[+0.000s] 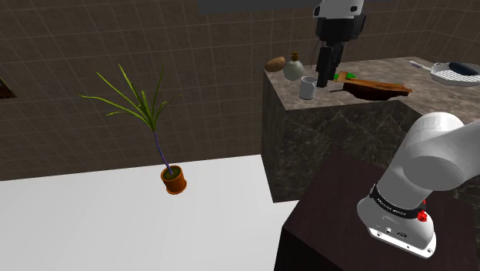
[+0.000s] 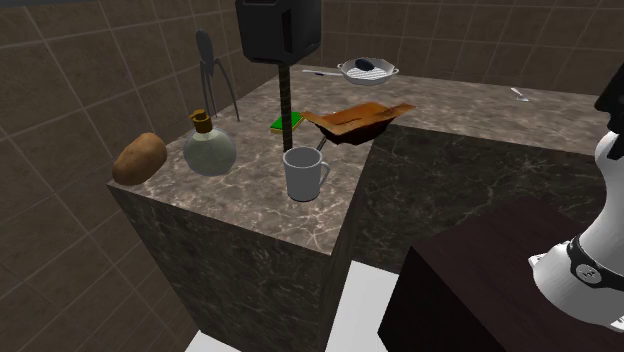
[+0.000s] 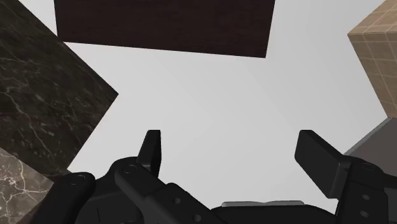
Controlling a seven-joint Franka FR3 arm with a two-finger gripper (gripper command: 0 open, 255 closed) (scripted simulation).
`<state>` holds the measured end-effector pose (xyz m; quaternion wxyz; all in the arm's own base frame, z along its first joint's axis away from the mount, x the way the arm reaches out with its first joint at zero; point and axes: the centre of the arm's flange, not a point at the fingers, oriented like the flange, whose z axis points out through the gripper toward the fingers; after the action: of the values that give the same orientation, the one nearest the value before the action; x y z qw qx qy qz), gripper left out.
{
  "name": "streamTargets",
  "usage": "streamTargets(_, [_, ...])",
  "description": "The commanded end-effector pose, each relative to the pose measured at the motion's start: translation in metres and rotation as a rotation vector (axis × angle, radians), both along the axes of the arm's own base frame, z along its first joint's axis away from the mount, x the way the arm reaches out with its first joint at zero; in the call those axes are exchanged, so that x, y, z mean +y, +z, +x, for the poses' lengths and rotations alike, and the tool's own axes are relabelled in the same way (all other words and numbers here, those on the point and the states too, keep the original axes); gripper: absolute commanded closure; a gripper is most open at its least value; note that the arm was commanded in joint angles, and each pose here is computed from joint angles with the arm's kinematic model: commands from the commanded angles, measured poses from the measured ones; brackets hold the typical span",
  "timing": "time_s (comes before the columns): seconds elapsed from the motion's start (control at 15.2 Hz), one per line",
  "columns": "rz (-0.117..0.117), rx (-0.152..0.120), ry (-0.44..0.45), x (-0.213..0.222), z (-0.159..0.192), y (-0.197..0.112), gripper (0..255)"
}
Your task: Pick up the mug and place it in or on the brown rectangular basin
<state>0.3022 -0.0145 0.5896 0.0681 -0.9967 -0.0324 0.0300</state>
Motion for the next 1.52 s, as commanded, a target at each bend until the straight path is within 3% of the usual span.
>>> streamTargets(0.0, [0.000,0.000,0.000,0.000,0.000,0.000,0])
streamTargets(1.45, [-0.033,-0.043,0.089,-0.247,0.098,-0.098,0])
